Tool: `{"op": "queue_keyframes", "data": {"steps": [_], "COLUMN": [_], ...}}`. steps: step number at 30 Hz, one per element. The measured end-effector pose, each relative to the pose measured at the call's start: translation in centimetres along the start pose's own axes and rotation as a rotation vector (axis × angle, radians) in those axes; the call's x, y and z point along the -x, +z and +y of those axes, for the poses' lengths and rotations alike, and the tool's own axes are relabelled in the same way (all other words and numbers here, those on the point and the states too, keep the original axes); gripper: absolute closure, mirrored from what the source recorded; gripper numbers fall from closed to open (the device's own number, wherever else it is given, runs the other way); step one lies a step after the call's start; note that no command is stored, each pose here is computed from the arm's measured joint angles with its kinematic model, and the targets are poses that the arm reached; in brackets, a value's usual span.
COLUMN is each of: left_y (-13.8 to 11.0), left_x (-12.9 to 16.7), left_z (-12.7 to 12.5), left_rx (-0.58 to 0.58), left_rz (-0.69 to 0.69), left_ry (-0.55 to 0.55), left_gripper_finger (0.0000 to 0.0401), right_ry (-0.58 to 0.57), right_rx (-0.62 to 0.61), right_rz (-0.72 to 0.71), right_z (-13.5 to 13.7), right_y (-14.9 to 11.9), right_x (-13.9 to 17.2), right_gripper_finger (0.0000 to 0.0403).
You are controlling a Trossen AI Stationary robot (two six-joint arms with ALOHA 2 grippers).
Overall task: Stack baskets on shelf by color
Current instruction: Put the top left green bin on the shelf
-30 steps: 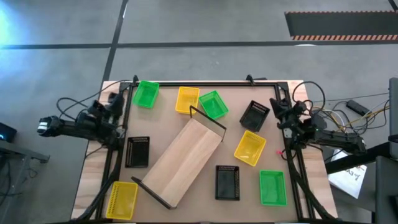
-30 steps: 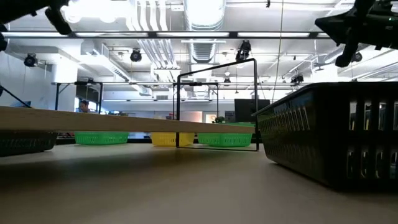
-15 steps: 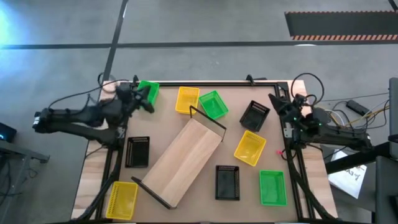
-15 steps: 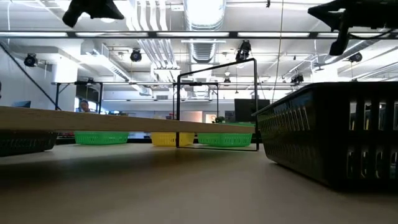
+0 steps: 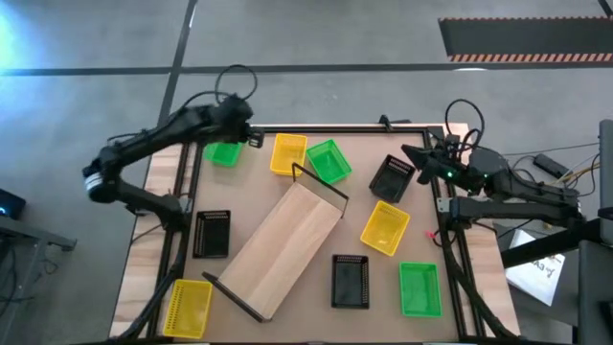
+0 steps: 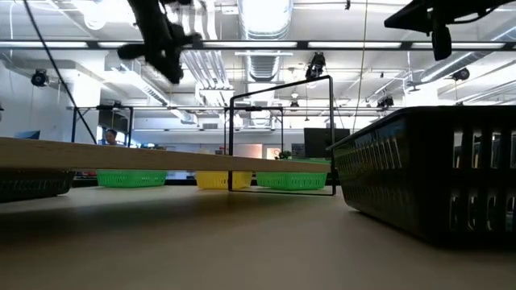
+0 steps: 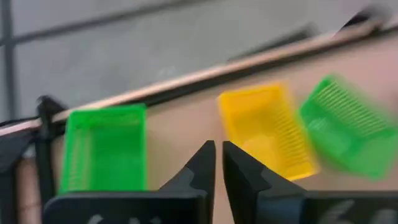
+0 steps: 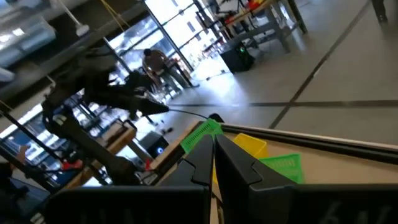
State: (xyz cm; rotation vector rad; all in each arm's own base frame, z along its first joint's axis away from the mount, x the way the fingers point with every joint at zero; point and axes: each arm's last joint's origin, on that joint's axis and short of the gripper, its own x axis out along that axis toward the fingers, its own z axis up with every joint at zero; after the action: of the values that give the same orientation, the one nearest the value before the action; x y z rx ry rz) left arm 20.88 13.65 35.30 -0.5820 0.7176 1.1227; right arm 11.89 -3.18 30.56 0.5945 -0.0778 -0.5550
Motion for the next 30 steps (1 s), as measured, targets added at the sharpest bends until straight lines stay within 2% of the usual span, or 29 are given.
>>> {"op": "queue_keyframes", "data": {"steps": [2,4,8,11,14,20,26,30], "left_y": [0.3,0.6,0.5,0.2,0.0,-0.7,-1.2,-0.8], "left_x": [-2.2,-4.3,-8.2,-10.4,-12.3,-15.7,-18.5,-18.9], "left_z": [0.4,1.2,2.3,2.6,2.8,3.0,2.8,3.0], "left_rx": [-0.043,-0.034,0.002,-0.019,-0.018,-0.096,-0.154,-0.140], "left_rz": [0.094,0.190,0.399,0.483,0.525,0.568,0.588,0.529], "left_ry": [0.062,0.105,0.098,0.125,0.163,0.287,0.315,0.327], "left_gripper_finger": [0.0351,0.0321,0.0256,0.0217,0.0197,0.0204,0.0240,0.0270], "right_ry": [-0.013,-0.023,-0.040,-0.054,-0.058,-0.058,-0.053,-0.053], "right_rx": [0.012,0.028,0.043,0.053,0.055,0.056,0.053,0.053], "right_rz": [0.018,0.033,0.057,0.077,0.082,0.083,0.076,0.076], "right_z": [0.3,0.5,0.6,0.6,0.6,0.6,0.6,0.6], "right_y": [0.1,0.0,-0.3,-0.6,-0.7,-0.7,-0.7,-0.7], "right_x": [-0.5,-1.0,-1.7,-2.2,-2.4,-2.4,-2.4,-2.4], "right_gripper_finger": [0.0394,0.0394,0.0394,0.0394,0.0394,0.0394,0.0394,0.0394]}}
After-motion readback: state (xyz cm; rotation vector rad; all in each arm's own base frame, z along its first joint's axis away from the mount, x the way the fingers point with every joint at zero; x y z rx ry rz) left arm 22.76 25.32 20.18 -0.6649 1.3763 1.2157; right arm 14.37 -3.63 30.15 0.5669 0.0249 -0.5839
